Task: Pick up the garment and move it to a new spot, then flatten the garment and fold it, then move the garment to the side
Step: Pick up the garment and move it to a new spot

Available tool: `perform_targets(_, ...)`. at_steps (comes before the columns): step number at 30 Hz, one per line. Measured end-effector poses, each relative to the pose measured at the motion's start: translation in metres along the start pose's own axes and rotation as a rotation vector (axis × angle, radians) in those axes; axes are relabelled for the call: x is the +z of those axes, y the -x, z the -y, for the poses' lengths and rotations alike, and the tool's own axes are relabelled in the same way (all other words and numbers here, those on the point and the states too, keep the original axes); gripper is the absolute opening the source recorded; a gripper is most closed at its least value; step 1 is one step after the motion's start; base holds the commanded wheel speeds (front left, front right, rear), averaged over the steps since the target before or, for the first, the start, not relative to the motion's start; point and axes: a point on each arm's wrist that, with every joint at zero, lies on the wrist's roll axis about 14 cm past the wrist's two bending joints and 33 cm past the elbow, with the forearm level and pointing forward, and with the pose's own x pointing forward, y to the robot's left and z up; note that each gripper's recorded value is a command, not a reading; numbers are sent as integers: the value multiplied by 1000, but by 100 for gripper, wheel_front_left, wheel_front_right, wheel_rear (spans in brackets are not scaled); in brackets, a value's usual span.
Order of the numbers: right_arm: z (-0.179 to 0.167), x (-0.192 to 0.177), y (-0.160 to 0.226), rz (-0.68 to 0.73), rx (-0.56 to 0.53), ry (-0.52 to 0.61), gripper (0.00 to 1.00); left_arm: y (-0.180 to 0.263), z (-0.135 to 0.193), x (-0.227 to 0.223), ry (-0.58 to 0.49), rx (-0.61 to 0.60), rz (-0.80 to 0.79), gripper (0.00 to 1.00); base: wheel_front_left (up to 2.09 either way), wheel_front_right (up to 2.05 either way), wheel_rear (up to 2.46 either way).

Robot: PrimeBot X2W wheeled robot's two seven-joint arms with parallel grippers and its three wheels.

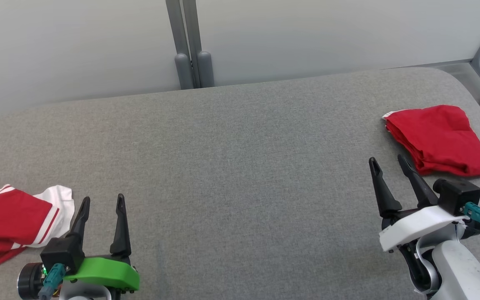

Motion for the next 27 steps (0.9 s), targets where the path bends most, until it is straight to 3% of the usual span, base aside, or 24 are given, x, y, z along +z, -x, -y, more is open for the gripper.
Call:
perform_targets(12,-11,-3,-10,-10,43,8,100,6,-14,3,5,48,8,100,0,0,0)
perform_targets(27,-106,-32,-49,-75,314,-8,100,71,-104,13,-23,355,29,100,0,0,0)
